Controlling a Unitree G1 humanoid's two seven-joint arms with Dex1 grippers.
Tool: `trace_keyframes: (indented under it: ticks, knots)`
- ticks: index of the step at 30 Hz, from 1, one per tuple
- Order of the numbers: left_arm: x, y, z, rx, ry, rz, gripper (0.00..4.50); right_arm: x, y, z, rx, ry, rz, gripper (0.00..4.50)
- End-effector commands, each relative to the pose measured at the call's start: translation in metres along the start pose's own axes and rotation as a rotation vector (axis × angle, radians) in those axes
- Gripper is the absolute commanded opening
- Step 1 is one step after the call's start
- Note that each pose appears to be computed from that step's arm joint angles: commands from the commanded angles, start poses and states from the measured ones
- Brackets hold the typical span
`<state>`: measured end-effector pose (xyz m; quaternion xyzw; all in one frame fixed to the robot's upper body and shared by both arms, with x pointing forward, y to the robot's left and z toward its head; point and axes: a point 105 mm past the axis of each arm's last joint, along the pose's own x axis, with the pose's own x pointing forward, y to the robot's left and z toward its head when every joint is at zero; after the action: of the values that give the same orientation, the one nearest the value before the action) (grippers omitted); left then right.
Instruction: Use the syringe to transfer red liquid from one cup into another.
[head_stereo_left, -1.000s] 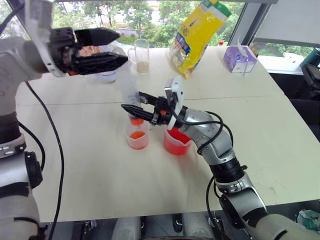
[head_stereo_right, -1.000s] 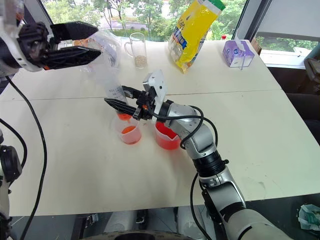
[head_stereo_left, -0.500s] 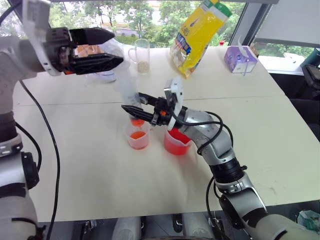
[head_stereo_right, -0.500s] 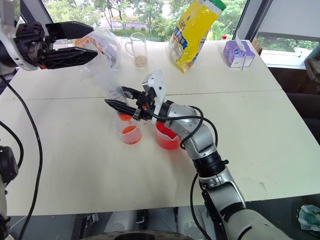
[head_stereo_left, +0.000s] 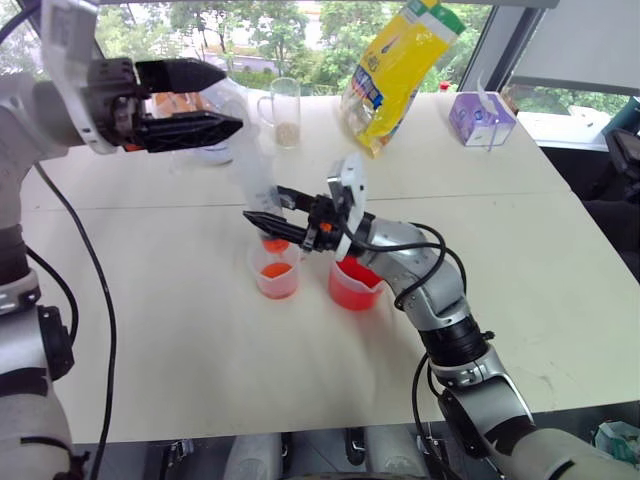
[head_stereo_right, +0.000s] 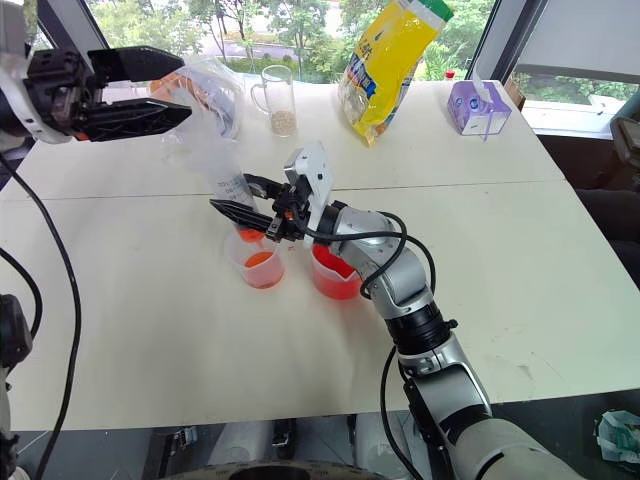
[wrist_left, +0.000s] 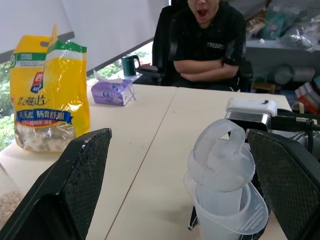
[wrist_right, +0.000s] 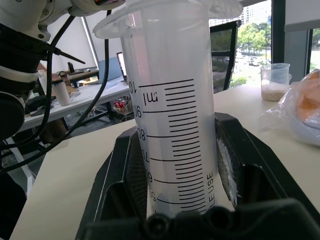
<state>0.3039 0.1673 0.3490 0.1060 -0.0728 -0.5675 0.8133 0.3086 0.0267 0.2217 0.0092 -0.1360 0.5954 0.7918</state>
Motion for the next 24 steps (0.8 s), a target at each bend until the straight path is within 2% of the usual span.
trace_keyframes:
  ticks: [1,10,17,20,24]
  knots:
    - [-0.010,0.001,0.012,0.058,-0.001,0.028,4.43,0.001,0.000,0.015,-0.028,-0.051,0.011,1.56]
    - [-0.012,0.007,0.012,0.069,0.005,0.055,4.43,0.001,0.000,0.015,-0.032,-0.049,0.013,1.56]
    - [0.002,0.010,0.004,0.074,-0.002,0.065,4.43,0.000,-0.001,0.016,-0.041,-0.049,0.007,1.56]
    - [0.007,0.007,0.006,0.059,-0.026,0.042,3.62,0.000,-0.001,0.017,-0.041,-0.050,0.006,1.56]
    - [0.017,0.004,0.005,0.047,-0.047,0.020,1.55,0.001,-0.001,0.017,-0.041,-0.052,0.004,1.56]
